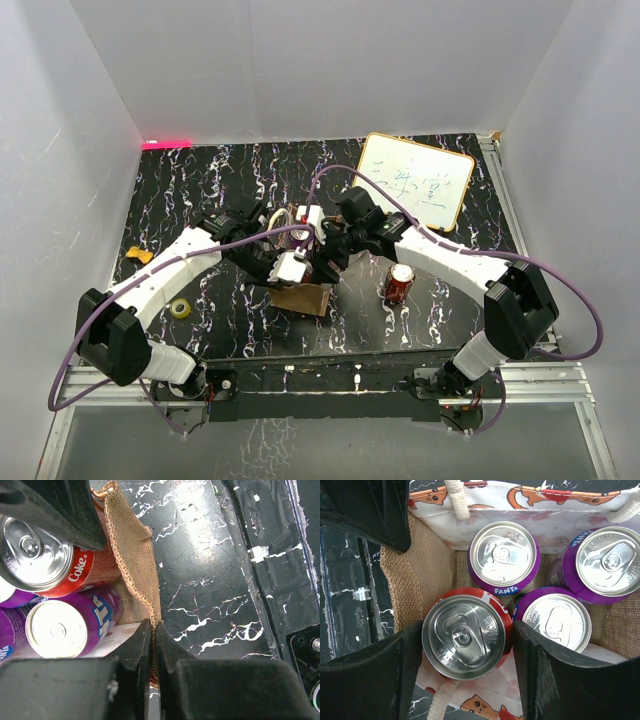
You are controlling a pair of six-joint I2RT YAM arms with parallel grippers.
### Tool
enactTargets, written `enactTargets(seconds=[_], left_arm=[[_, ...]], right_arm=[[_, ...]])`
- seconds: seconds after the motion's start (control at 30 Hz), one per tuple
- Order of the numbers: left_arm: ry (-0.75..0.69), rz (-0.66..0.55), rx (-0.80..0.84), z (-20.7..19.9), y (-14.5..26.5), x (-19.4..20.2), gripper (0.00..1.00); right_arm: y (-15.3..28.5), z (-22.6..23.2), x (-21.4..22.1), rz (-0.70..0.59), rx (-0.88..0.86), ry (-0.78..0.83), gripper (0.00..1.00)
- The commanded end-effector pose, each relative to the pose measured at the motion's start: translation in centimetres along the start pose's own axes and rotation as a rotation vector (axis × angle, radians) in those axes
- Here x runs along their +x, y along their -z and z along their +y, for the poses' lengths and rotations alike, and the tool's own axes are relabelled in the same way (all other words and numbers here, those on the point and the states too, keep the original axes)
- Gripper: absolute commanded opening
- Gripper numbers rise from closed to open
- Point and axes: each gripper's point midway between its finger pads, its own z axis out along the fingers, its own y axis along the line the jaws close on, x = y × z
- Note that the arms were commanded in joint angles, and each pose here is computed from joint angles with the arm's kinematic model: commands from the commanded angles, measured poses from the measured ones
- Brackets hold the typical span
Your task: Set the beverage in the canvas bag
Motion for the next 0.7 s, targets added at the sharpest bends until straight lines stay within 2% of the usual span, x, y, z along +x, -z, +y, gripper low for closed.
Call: enactTargets(seconds=[0.0, 0.67], left_arm=[[0.007, -0.043, 0.087, -2.5, -0.6, -0.3, 0.0], [-0.01, -0.059, 0.15, -3.5, -0.8, -0.3, 0.0]], right_arm=[[1.2, -3.2, -3.8, -0.114, 0.17, 0.108, 0.08], [1.1, -6.9, -2.1, -0.075, 0.364, 0.098, 0.08]])
